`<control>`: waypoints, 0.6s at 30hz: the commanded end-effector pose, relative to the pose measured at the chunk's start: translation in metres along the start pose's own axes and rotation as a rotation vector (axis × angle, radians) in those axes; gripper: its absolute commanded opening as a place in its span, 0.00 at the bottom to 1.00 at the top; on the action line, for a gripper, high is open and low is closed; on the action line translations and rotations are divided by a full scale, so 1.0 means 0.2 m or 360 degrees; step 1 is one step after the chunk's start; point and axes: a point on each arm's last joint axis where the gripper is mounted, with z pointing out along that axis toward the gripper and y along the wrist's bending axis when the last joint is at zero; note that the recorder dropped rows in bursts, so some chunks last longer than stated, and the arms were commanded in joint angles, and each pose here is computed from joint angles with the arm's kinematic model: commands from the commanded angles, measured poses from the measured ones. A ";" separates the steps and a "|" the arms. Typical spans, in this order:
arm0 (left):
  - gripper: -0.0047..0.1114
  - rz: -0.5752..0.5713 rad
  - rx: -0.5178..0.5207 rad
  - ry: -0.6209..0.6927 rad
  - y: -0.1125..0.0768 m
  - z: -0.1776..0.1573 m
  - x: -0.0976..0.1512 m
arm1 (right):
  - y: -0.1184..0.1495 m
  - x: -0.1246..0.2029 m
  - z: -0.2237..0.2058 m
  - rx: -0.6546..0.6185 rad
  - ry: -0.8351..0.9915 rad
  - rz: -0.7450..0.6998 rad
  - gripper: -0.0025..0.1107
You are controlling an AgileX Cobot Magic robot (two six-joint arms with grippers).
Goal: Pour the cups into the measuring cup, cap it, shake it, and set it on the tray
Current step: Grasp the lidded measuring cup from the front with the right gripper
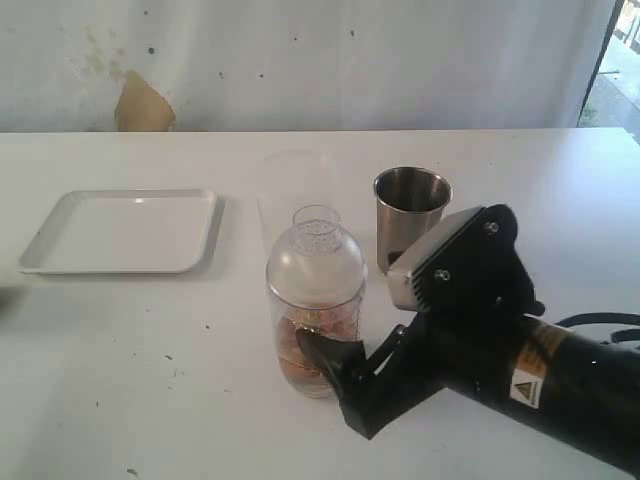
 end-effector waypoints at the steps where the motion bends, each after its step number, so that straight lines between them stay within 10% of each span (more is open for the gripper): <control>1: 0.05 -0.0009 0.0001 -0.0016 0.00 0.00 0.00 | 0.01 0.07 0.09 -0.0032 -0.0003 0.0050 0.95; 18: 0.05 -0.0009 0.0001 -0.0016 0.00 0.00 0.00 | -0.04 0.25 0.29 0.0122 -0.0164 0.0152 0.95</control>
